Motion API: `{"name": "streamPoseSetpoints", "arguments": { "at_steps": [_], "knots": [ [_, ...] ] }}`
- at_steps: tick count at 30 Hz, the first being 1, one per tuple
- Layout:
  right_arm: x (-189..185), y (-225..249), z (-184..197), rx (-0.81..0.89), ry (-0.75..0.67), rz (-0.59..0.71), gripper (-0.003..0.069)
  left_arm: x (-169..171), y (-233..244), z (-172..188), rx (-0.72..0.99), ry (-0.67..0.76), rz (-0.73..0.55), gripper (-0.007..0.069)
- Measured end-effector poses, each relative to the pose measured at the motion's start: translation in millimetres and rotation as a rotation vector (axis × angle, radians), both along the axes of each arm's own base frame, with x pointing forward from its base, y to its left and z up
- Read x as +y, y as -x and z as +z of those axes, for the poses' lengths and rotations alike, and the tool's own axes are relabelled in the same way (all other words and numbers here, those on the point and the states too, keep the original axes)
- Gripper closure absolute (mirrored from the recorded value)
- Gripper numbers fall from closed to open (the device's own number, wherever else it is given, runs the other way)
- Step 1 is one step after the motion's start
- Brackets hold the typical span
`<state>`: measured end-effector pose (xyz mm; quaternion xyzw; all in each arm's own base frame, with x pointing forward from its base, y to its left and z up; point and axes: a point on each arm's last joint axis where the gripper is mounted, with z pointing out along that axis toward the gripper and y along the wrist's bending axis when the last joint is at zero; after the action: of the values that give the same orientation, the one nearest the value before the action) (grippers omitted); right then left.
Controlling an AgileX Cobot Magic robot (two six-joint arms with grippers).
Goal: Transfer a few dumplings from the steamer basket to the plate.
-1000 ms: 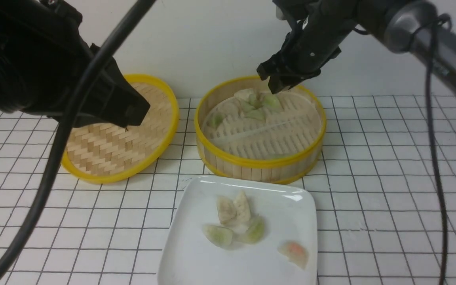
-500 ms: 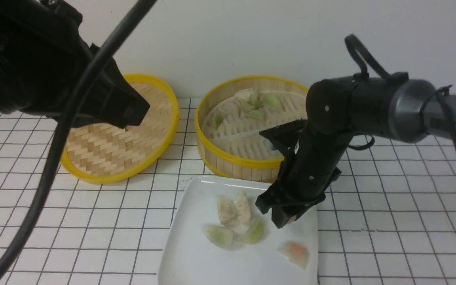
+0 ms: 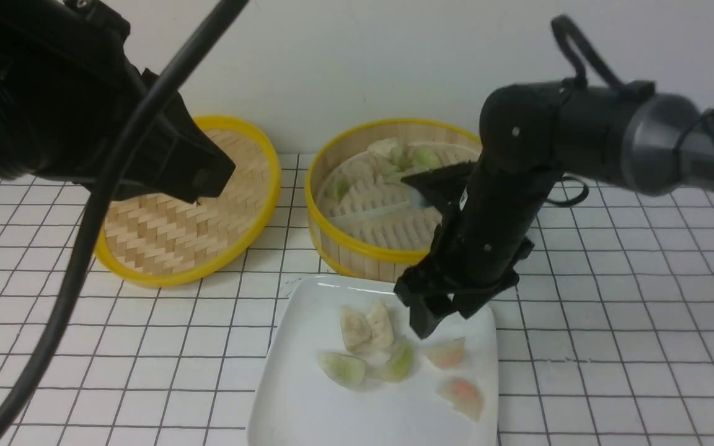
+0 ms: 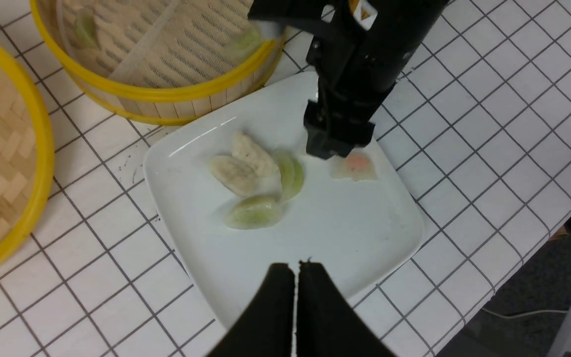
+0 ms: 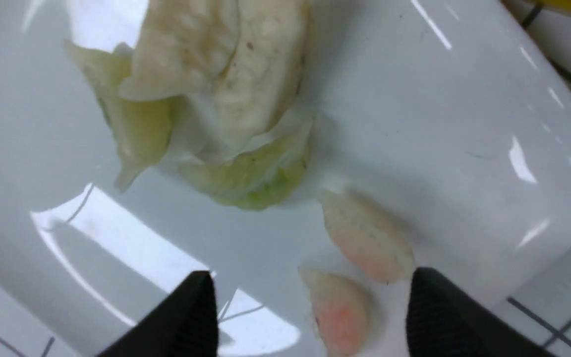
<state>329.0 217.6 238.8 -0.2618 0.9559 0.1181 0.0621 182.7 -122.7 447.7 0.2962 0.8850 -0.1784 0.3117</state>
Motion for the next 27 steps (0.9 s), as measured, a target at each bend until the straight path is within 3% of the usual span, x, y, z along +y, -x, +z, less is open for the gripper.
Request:
{"name": "streamPoseSetpoints", "arguments": {
  "at_steps": [1, 2, 3, 5, 9, 12, 19, 20, 27],
  "knots": [
    [-3.3, 4.9, 17.6, -0.036, -0.018, -0.002, 0.0344, 0.0, 0.0, 0.0, 0.000, 0.000, 0.001, 0.0631],
    [-5.0, 7.3, 25.1, -0.051, -0.024, -0.004, 0.0375, 0.0, 0.0, 0.0, -0.001, -0.001, -0.002, 0.0631],
    [-13.5, 19.4, 58.6, -0.124, -0.058, -0.017, 0.0503, 0.0, 0.0, 0.0, -0.001, -0.001, -0.002, 0.0631],
    [-28.5, 41.7, 103.1, -0.227, -0.110, -0.040, 0.0613, 0.0, 0.0, 0.0, -0.003, -0.003, -0.005, 0.0631],
    [-70.7, 106.5, 173.4, -0.444, -0.226, -0.083, 0.0666, 0.0, 0.0, 0.0, -0.007, -0.007, -0.011, 0.0631],
    [-99.9, 151.9, 194.7, -0.601, -0.315, -0.104, 0.0671, 0.0, 0.0, 0.0, -0.011, -0.010, -0.016, 0.0631],
    [-162.5, 247.1, 168.8, -0.967, -0.525, -0.161, 0.0673, 0.0, 0.0, 0.0, -0.013, -0.012, -0.020, 0.0631],
    [-178.8, 270.2, 155.2, -1.086, -0.597, -0.191, 0.0673, 0.0, 0.0, 0.0, -0.015, -0.014, -0.023, 0.0631],
    [-216.4, 314.4, 84.2, -1.353, -0.761, -0.327, 0.0673, 0.0, 0.1, 0.0, -0.018, -0.016, -0.028, 0.0631]
  ]
}}
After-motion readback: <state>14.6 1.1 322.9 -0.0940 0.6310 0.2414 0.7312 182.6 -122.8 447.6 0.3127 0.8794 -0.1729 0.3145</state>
